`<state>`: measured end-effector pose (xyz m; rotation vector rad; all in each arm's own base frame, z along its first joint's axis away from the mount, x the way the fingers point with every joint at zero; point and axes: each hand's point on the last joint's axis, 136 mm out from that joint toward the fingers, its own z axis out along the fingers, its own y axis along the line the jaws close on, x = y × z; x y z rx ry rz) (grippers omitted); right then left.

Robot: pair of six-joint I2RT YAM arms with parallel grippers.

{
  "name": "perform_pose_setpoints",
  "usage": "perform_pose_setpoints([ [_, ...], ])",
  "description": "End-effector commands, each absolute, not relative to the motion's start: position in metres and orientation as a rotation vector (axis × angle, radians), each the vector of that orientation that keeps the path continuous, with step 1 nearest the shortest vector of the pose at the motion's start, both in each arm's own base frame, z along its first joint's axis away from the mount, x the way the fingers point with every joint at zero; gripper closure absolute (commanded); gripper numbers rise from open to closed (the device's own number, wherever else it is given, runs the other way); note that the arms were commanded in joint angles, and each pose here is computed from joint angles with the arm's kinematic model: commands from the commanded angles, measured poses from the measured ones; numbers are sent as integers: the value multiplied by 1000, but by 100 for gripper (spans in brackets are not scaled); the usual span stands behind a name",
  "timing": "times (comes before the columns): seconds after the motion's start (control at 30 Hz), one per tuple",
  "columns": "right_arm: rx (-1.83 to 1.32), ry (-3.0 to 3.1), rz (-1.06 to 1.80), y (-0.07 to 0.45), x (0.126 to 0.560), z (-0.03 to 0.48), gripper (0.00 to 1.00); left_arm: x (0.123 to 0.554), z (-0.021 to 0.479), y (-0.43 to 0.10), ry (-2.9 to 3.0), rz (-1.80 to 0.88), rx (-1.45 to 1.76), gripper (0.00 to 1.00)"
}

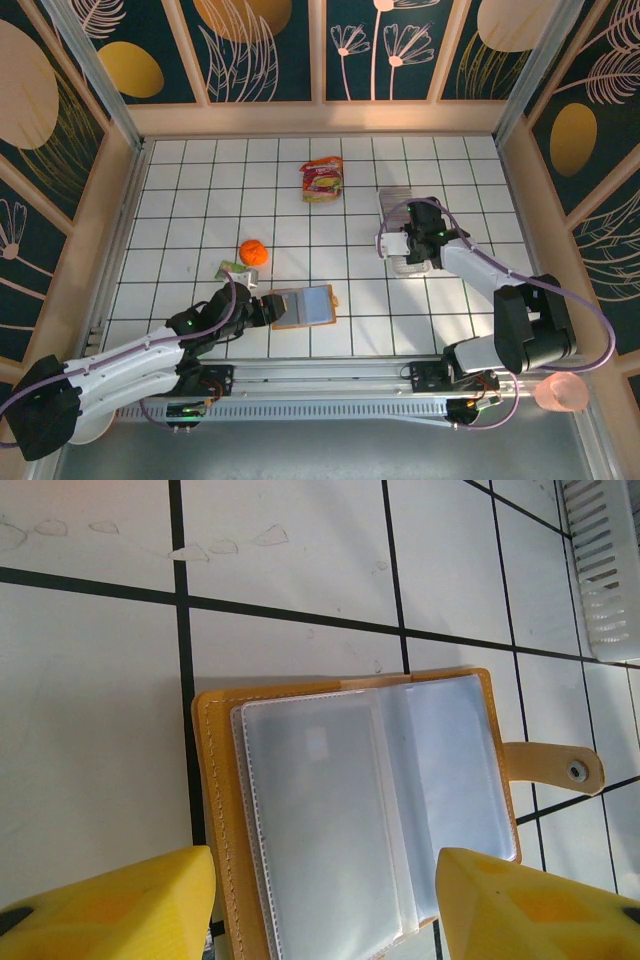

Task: Put the credit cards into the card holder
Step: Pick up several credit cards from the storage box.

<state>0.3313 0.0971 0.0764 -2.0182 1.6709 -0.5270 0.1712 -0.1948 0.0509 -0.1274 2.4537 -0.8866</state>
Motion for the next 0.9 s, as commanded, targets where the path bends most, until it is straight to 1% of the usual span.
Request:
perform_pose_setpoints([
  [0.0,-1926,1605,-623,100,354,111,75,169,50,-197,2447,-919,-134,41],
  [0.47,-1910,1603,-630,97,351,119,75,169,51,-199,2449,-930,-137,42],
  [0.67,-1914,1608,-618,97,346,121,82,169,51,-199,2450,-932,-135,42],
  [0.87,-1952,1620,-551,98,331,117,86,169,52,-199,2449,-934,-138,42],
])
